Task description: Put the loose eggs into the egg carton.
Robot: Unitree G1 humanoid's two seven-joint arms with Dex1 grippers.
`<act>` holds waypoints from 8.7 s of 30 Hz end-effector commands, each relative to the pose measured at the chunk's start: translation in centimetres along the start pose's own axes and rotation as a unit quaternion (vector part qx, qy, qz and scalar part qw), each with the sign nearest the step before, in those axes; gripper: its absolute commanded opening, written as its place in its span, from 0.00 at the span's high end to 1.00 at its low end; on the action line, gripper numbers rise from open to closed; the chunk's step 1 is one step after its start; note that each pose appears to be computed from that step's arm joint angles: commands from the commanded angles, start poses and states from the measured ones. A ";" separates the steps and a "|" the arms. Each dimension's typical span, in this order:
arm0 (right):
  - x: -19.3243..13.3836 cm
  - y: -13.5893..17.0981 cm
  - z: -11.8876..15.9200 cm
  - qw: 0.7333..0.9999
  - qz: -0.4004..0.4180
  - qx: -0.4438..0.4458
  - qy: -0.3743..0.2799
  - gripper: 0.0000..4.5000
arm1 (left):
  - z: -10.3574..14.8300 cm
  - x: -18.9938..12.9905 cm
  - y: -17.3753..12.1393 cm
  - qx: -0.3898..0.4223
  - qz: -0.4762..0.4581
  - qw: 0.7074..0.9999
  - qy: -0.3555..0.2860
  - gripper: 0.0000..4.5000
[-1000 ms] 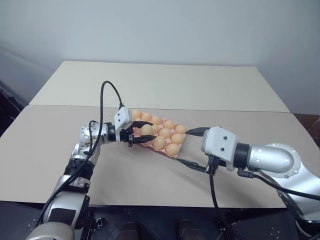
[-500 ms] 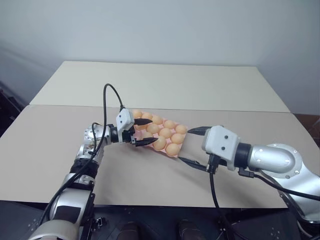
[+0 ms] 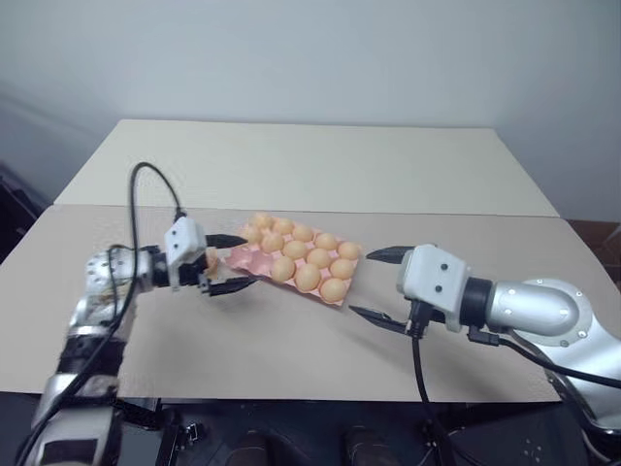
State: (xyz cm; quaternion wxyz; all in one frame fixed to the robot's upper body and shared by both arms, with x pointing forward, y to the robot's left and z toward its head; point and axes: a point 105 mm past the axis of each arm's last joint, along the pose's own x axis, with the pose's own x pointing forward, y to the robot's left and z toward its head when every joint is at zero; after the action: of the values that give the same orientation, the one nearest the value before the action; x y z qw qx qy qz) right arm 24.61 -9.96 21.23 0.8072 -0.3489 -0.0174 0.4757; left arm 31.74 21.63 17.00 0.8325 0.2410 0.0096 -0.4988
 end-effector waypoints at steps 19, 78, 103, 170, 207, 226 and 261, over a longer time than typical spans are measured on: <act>0.4 -0.9 0.5 0.999 0.024 -0.030 -0.035 0.00 | -2.0 -7.9 3.3 -0.065 0.273 0.957 0.071 0.05; 0.8 -0.4 0.1 1.000 -0.008 -0.009 -0.012 0.00 | -3.7 -5.1 8.8 -0.125 0.316 0.940 0.005 0.62; 0.9 0.0 -0.3 1.000 -0.023 0.000 -0.005 0.00 | 1.2 -4.4 5.6 -0.197 0.124 0.949 -0.213 0.62; -0.1 0.5 1.0 0.999 0.015 -0.042 -0.015 0.00 | -3.1 -8.0 3.6 -0.083 0.162 0.983 0.024 0.29; 0.3 0.1 1.3 0.999 -0.021 -0.032 -0.020 0.00 | -6.0 2.4 7.1 -0.119 0.168 0.977 0.056 0.14; 0.4 0.2 0.9 0.999 -0.026 -0.032 -0.013 0.00 | -1.7 -0.5 9.0 -0.058 0.192 0.979 -0.023 0.59; 0.4 0.6 1.1 0.999 -0.039 -0.032 -0.002 0.00 | 0.7 5.0 6.7 -0.063 0.071 0.988 -0.123 0.24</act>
State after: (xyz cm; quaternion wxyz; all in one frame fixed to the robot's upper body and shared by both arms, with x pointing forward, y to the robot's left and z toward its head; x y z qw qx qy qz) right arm 24.19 -8.89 20.73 0.8157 -0.3599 -0.0264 0.4521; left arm 39.56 19.41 17.26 0.8725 0.1095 -0.0477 -0.4738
